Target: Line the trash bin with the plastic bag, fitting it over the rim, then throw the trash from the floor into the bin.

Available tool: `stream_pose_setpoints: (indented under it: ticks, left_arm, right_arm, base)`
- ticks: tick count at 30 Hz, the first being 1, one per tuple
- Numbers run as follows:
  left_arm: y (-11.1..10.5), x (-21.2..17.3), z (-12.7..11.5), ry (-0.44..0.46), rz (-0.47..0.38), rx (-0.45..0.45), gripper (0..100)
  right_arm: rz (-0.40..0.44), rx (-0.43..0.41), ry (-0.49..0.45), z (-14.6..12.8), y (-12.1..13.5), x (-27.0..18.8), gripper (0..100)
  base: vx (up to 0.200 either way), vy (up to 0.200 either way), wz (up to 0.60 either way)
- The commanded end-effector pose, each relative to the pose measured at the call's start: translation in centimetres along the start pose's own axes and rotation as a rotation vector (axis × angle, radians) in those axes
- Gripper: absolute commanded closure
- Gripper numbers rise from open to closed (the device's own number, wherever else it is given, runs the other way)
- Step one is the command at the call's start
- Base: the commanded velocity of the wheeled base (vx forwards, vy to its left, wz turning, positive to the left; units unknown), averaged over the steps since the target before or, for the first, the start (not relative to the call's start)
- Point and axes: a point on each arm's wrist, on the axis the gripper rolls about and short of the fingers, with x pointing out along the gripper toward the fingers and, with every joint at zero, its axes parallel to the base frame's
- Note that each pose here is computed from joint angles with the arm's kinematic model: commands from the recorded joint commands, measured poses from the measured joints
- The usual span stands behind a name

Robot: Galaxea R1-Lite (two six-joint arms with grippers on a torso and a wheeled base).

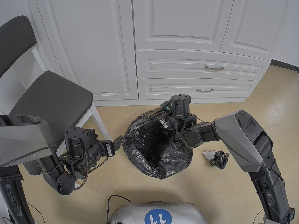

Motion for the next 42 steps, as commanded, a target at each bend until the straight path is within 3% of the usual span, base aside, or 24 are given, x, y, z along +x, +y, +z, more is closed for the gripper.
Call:
stream_pose_setpoints:
  ticks: [1, 7, 8, 12, 13, 18, 19, 20, 21, 23, 28, 33, 37, 42]
  left_arm:
    - [0.1, 0.1, 0.0, 0.000, 0.004, -0.001, 0]
    - [0.1, 0.1, -0.1, 0.003, 0.004, -0.001, 0]
    - [0.0, 0.1, -0.3, 0.008, 0.002, 0.000, 0]
    - [-0.1, 0.2, -0.4, 0.013, -0.001, 0.002, 0]
    - [-0.1, 0.3, -0.6, 0.017, 0.001, 0.003, 0]
    - [-0.1, 0.5, -0.9, 0.012, -0.003, 0.002, 0]
    - [-0.1, 0.9, -1.2, 0.000, -0.005, -0.001, 0]
    - [-0.1, 0.9, -1.2, -0.003, -0.006, -0.001, 0]
    - [-0.2, 1.2, -1.6, -0.019, -0.014, -0.003, 0]
    - [-0.4, 1.5, -2.1, -0.022, -0.022, -0.002, 0]
    - [-0.8, 1.4, -2.4, -0.019, -0.035, -0.002, 0]
    - [-1.1, 1.6, -3.0, -0.005, -0.046, -0.009, 0]
    - [-1.1, 3.1, -3.6, -0.006, -0.042, -0.070, 0]
    - [-1.5, 5.6, -2.6, -0.036, -0.051, -0.091, 0]
  right_arm:
    - [-0.007, 0.063, -0.018, -1.0, 2.6, 1.6, 100]
    - [-0.006, 0.082, -0.015, -1.5, 3.1, 1.8, 100]
    - [-0.010, 0.122, -0.023, -1.1, 3.0, 1.6, 0]
    - [-0.020, 0.191, -0.067, 1.1, 2.1, 0.8, 0]
    - [-0.034, 0.209, -0.098, 3.0, 0.6, -0.1, 0]
    - [-0.005, 0.186, -0.034, 5.0, -2.8, -4.7, 0]
    - [0.024, 0.231, 0.040, 5.4, -4.7, -7.6, 0]
    - [0.026, 0.237, 0.045, 5.4, -4.7, -7.8, 0]
    - [0.054, 0.388, 0.114, 5.5, -5.8, -10.1, 0]
    - [0.069, 0.477, 0.173, 5.2, -6.4, -11.2, 0]
    - [0.115, 0.661, 0.317, 2.2, -6.8, -11.8, 0]
    - [0.113, 0.700, 0.435, -2.3, -5.6, -12.5, 0]
    - [0.134, 0.716, 0.415, -4.9, -4.4, -11.3, 0]
    - [0.117, 0.729, 0.403, -6.1, -4.2, -9.8, 0]
  base:
    - [0.000, 0.000, 0.00]
    - [0.000, 0.000, 0.00]
    - [0.000, 0.000, 0.00]
    - [0.000, 0.000, 0.00]
    - [0.000, 0.000, 0.00]
    - [0.000, 0.000, 0.00]
    - [0.000, 0.000, 0.00]
    - [0.000, 0.000, 0.00]
    - [0.000, 0.000, 0.00]
    - [0.000, 0.000, 0.00]
    - [0.000, 0.000, 0.00]
    - [0.000, 0.000, 0.00]
    - [0.000, 0.000, 0.00]
    - [0.000, 0.000, 0.00]
